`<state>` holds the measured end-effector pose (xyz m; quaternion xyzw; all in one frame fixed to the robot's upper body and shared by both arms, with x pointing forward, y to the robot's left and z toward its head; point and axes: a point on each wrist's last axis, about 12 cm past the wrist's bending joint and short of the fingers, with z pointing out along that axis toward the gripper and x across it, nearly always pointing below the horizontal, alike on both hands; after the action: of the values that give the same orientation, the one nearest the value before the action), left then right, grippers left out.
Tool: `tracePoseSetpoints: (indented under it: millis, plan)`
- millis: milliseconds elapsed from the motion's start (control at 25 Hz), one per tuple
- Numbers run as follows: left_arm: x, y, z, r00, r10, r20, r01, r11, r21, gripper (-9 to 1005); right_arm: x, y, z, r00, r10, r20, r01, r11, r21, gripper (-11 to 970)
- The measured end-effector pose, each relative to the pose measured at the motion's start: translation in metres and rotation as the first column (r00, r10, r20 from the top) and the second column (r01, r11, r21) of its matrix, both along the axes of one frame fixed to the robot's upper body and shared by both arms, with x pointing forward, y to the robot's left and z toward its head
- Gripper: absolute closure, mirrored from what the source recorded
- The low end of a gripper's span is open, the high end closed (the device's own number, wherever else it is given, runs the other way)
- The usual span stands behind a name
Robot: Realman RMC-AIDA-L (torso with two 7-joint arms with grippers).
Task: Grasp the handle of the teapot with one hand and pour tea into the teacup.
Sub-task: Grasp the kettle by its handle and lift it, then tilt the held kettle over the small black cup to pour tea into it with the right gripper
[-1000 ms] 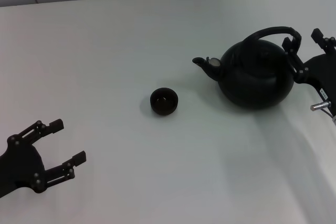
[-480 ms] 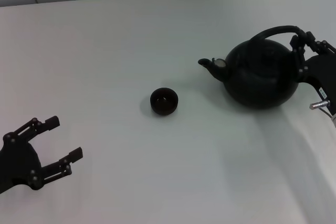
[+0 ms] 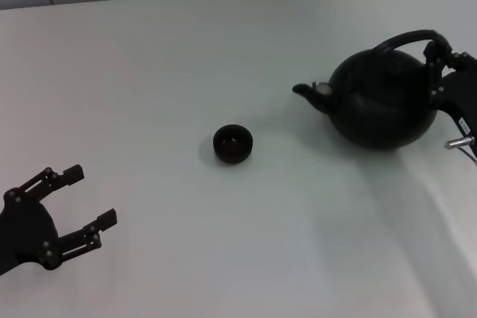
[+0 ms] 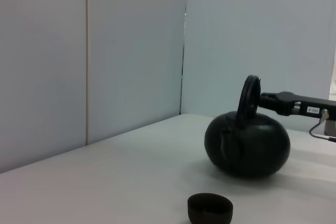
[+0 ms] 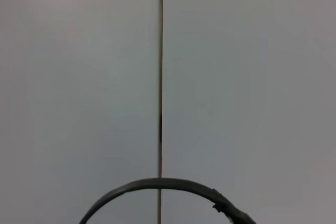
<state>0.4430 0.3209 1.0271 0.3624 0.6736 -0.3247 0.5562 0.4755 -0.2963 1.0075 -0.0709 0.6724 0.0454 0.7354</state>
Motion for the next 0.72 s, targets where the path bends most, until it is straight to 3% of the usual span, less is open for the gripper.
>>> tracePoseSetpoints:
  millis: [280,720]
  plan:
    - [0.000,-0.001,0.000,1.000,0.002,-0.002,-0.002,1.000,-0.004,132,0.003,-0.012,0.016,0.995,0.009,0.102,-0.013,0.999,0.042,881]
    - [0.001,-0.003,0.000,1.000,0.002,-0.007,-0.002,1.000,-0.010,132,0.024,-0.013,0.023,0.992,0.091,0.087,-0.092,0.996,0.019,882]
